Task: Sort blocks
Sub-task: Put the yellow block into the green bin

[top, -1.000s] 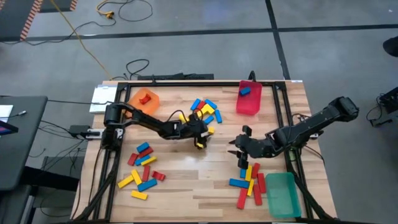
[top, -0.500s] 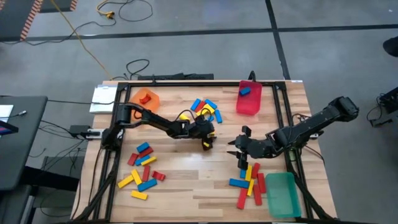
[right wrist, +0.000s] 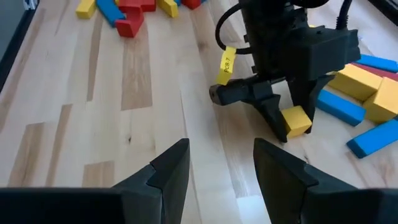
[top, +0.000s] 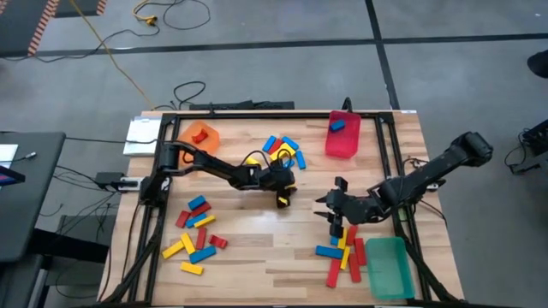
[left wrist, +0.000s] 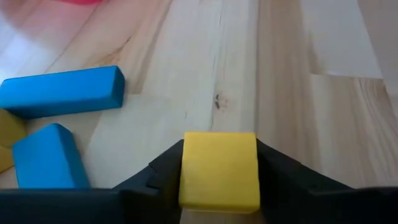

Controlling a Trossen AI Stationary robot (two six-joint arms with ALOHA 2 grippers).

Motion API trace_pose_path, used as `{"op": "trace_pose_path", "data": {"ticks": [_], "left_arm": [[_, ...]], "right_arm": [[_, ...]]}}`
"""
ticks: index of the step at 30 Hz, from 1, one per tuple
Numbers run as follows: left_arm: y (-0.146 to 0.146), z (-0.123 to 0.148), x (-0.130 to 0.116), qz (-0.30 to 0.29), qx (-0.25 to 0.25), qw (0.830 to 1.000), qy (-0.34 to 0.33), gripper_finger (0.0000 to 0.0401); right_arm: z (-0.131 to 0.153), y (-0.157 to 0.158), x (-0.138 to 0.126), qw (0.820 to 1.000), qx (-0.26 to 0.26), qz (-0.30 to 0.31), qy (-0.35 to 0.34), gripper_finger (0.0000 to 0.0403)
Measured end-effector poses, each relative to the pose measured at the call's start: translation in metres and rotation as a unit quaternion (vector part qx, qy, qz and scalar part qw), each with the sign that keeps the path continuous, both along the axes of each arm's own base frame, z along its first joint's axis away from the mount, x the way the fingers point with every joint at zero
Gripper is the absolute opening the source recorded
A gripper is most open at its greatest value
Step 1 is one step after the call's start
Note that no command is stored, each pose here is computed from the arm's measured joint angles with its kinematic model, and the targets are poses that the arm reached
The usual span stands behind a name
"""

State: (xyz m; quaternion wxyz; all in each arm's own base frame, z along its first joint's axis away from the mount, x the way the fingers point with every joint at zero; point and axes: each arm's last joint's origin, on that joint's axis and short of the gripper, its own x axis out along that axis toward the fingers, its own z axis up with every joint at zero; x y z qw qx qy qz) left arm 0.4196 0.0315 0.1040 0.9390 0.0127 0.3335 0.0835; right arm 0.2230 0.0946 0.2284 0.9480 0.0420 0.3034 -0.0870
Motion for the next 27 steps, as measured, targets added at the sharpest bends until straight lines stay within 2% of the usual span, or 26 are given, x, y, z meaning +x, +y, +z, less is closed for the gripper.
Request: {"op": "trace_pose_path", "data": {"ticks": [6,11,15,19,23,27], "left_arm": [[-0.013,0.008,-0.001,-0.033,0.004,0.999,-0.002,0.0134],[-0.039,0.033,-0.004,-0.091,0.019,0.995,-0.022,0.0134],[-0.059,0.057,-0.008,-0.120,0.038,0.991,-0.041,0.0133],[-0.073,0.073,-0.015,-0.137,0.043,0.989,-0.048,0.0134],[-0.080,0.081,-0.018,-0.134,0.051,0.988,-0.051,0.0134],[-0.086,0.083,-0.019,-0.137,0.053,0.987,-0.058,0.0134]], "right_arm": [[-0.033,-0.001,0.009,0.999,-0.009,-0.024,0.024,0.0194],[-0.052,-0.006,0.024,0.998,-0.022,-0.053,0.034,0.0195],[-0.050,-0.007,0.034,0.999,-0.037,-0.039,-0.002,0.0208],[-0.040,-0.004,0.041,0.997,-0.054,-0.014,-0.051,0.0240],[-0.035,-0.003,0.044,0.995,-0.061,-0.002,-0.075,0.0266],[-0.035,-0.003,0.044,0.995,-0.063,0.001,-0.075,0.0270]]}}
